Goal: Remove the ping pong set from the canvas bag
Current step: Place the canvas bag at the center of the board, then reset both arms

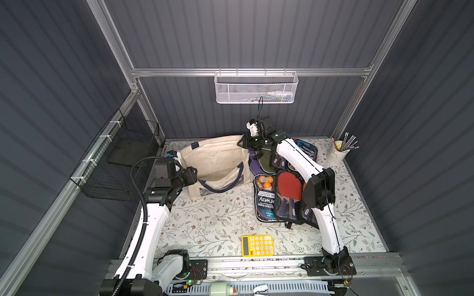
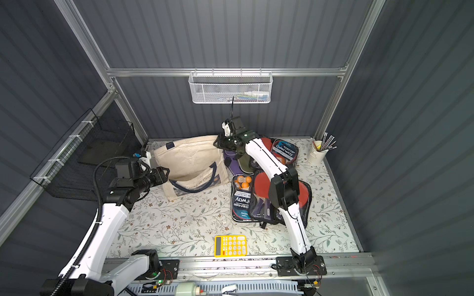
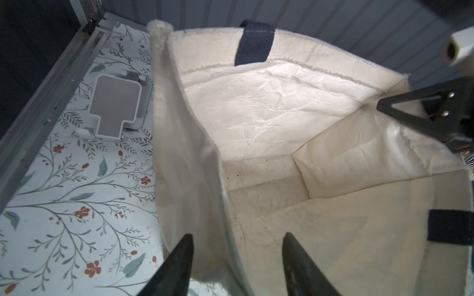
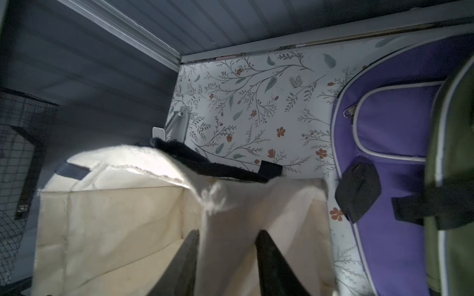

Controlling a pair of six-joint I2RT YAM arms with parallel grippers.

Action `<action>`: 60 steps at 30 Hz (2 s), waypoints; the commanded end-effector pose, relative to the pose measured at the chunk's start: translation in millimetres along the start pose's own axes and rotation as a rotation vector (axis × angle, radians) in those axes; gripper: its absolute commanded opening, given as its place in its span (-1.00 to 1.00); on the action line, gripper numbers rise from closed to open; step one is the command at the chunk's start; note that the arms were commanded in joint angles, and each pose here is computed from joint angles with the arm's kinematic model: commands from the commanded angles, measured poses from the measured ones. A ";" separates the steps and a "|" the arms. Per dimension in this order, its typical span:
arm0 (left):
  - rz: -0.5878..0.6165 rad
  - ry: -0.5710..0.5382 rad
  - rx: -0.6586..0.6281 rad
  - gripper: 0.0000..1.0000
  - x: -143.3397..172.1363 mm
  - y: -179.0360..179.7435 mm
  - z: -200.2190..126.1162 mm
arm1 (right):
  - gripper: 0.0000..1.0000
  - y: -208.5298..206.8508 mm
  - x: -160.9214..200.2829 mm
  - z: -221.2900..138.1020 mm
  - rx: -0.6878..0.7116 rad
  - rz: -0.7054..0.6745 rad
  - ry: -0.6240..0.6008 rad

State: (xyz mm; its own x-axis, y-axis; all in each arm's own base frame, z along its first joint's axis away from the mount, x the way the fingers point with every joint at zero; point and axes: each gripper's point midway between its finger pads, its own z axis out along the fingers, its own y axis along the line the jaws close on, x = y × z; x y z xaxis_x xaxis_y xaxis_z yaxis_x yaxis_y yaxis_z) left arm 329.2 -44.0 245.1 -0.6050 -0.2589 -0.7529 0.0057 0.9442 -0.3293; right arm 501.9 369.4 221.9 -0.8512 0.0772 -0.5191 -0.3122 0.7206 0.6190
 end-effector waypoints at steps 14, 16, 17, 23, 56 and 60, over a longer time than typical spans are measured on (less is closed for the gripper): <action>0.026 -0.183 -0.067 0.99 -48.5 -1.6 -39.3 | 0.89 18.7 -13.4 -45.3 -0.002 -0.072 -0.089; 0.029 -0.217 -0.113 0.99 -56.9 4.0 -48.3 | 0.98 23.3 -15.8 -53.0 -0.006 -0.087 -0.101; 0.027 -0.236 -0.146 0.99 -61.6 8.3 -53.6 | 0.98 25.8 -16.3 -57.6 -0.006 -0.096 -0.106; -0.001 -0.251 -0.486 0.99 -65.4 61.5 -80.6 | 0.98 36.0 -23.4 -96.5 0.036 -0.158 -0.175; -0.022 0.399 -0.281 0.99 81.8 44.7 -12.2 | 0.98 -78.1 68.9 -304.3 0.266 0.039 -0.358; -0.043 0.429 -0.249 0.99 96.8 40.3 1.1 | 0.98 -92.7 70.7 -306.0 0.276 0.070 -0.367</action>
State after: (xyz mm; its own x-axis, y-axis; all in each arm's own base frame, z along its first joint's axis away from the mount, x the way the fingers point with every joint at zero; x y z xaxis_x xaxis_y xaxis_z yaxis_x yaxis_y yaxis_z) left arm 270.9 -15.9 168.9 -0.8636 -0.2282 -0.4497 -0.2045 0.9736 -0.1013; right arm 343.1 100.2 311.3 -0.6431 0.3176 -0.6968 -0.0971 0.8688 0.4856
